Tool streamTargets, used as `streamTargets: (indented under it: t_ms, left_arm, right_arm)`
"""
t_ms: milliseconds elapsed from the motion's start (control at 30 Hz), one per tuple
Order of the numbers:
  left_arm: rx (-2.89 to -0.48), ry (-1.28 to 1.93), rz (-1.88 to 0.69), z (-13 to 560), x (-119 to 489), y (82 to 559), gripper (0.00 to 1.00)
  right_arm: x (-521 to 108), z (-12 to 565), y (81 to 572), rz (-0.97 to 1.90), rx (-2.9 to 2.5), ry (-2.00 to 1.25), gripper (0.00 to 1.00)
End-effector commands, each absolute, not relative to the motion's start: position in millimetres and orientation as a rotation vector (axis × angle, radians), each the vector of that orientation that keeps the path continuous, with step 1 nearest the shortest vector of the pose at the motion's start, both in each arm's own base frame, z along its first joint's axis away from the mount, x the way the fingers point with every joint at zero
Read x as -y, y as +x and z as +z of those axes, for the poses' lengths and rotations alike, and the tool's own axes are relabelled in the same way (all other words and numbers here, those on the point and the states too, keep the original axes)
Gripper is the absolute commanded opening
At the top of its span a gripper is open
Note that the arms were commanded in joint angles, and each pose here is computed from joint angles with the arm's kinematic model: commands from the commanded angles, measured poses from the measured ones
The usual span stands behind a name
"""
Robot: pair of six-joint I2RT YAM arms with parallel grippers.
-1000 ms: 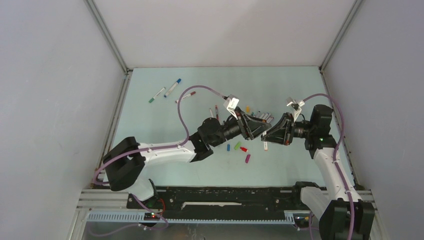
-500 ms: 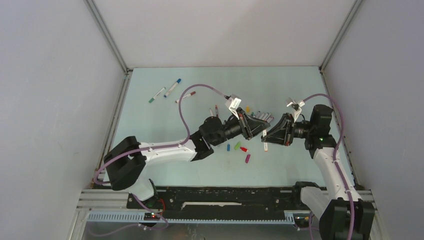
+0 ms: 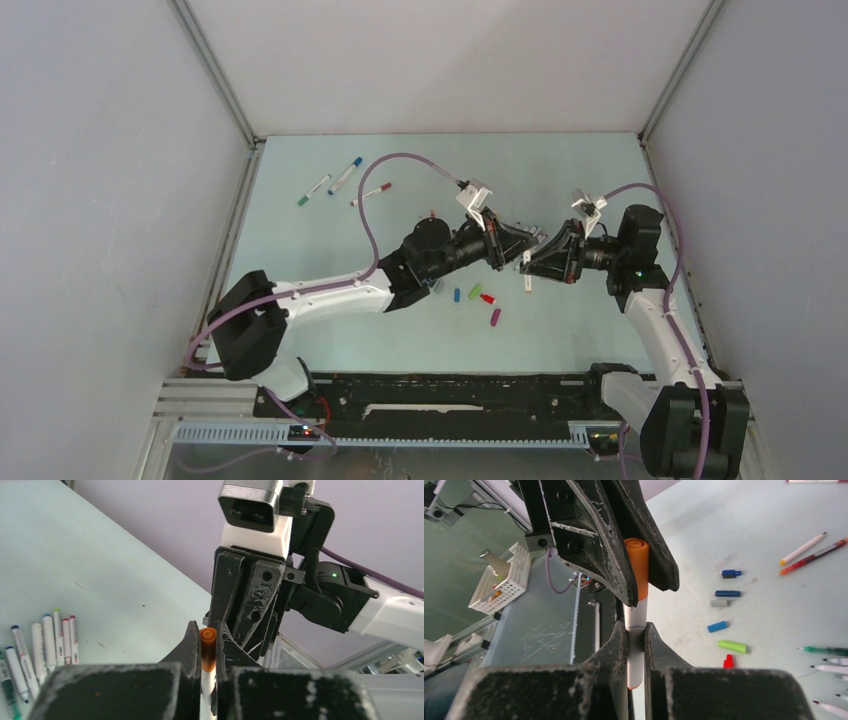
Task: Open the pen caps
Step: Open the pen cap from the pen.
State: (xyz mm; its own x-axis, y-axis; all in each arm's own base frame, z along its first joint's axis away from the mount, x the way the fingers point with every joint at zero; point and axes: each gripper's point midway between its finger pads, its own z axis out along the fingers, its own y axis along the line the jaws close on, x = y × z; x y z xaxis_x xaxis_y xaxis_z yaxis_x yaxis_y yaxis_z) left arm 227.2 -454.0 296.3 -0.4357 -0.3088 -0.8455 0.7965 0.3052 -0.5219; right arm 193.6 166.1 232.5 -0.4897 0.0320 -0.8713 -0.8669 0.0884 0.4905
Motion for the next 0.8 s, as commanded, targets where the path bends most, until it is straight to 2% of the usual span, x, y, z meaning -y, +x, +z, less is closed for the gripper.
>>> streamTargets:
  t_ms: [0, 167, 367, 767]
  left_arm:
    - [-1.078, 0.176, -1.181, 466.5, 383.3, 290.8, 0.0]
    - [-1.006, 0.139, -1.142, 502.3, 362.2, 299.5, 0.0]
    - [-1.038, 0.132, -1.138, 493.8, 339.1, 292.9, 0.0]
    - [-1.44, 0.118, -1.227, 381.8, 301.4, 258.3, 0.0]
  right_arm:
    - [-169.8, 228.6, 165.9, 1.642, -1.57, -0.916, 0.0]
    - [-170.0, 226.9, 166.4, 1.631, -1.562, -0.923, 0.0]
    - [-162.5, 228.9, 171.7, 1.574, -1.55, -0.903, 0.0]
    - [-143.0, 227.7, 202.8, 1.347, -1.613, -0.751, 0.0]
